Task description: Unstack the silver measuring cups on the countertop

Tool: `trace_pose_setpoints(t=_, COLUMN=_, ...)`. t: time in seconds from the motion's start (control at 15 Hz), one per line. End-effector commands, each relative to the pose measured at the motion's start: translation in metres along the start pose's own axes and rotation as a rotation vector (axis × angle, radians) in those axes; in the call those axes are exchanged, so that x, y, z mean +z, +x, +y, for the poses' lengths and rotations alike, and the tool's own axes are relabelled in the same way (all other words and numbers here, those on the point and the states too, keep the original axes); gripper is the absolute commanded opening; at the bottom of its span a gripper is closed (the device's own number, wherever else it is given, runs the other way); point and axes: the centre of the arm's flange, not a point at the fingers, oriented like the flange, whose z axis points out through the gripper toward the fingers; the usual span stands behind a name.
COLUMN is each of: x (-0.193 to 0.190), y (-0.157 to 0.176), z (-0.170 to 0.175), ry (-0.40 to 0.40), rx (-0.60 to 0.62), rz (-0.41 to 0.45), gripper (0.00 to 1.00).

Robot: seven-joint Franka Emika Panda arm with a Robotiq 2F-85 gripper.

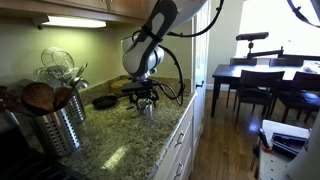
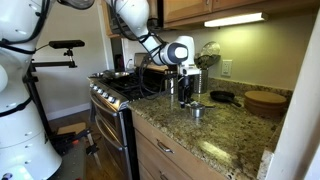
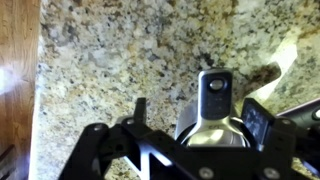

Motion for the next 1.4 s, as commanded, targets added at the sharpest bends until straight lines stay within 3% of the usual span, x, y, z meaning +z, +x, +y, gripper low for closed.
trace_pose_setpoints(t=0.0, x=-0.008, y=-0.002, z=0.014, ry=0.004, rx=0.029, rz=-0.038, gripper=0.66)
trace_pose_setpoints(t=0.6, x=-0.006, y=-0.002, z=0.014, ry=0.001, rx=0.029, rz=-0.044, gripper=0.09)
trace_pose_setpoints(t=1.33, x=-0.018, y=-0.003, z=0.018, ry=0.004, rx=0.021, rz=-0.022, gripper=0.12)
